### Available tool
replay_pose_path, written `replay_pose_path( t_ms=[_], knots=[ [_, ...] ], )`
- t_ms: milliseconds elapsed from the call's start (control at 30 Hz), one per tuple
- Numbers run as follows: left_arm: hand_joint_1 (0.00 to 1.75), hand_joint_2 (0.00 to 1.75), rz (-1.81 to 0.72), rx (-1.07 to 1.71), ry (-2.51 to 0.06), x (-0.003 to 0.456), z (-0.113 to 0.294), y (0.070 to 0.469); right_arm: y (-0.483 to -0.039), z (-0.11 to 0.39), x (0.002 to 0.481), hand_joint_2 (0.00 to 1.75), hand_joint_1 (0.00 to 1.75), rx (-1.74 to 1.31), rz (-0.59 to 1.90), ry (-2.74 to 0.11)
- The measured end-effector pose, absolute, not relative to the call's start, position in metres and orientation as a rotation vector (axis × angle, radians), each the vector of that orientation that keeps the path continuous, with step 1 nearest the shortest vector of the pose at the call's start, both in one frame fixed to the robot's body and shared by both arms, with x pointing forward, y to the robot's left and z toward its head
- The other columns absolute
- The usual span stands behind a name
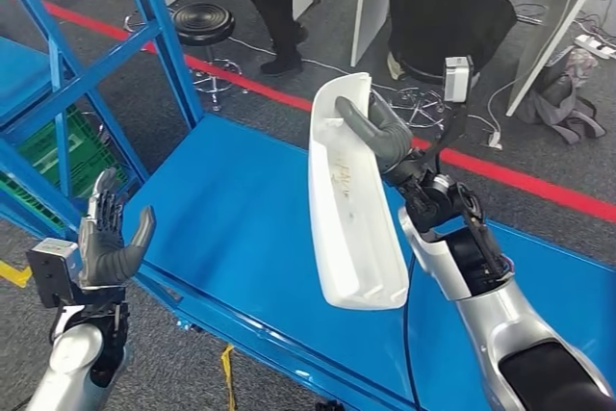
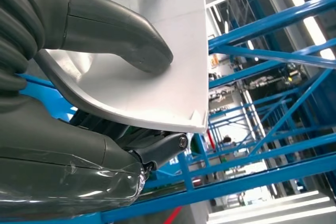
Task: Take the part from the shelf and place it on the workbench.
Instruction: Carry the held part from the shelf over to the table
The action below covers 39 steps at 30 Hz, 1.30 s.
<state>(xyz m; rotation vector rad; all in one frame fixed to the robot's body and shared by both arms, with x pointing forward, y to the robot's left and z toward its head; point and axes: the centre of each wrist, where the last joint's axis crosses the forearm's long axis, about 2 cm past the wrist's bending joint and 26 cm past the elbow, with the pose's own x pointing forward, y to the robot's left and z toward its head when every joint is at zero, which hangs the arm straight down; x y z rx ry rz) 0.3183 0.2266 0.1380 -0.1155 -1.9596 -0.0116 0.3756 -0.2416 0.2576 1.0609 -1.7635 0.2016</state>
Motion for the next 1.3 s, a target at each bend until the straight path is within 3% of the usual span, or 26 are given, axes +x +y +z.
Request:
replay_pose_path(
  t_ms=[1300],
  knots=[
    [0.00, 1.75, -0.013, -0.151, -1.997, 0.321, 0.149, 0.219, -0.238, 0.268, 0.365, 1.75, 1.75, 1.084, 0.202, -1.771]
  ],
)
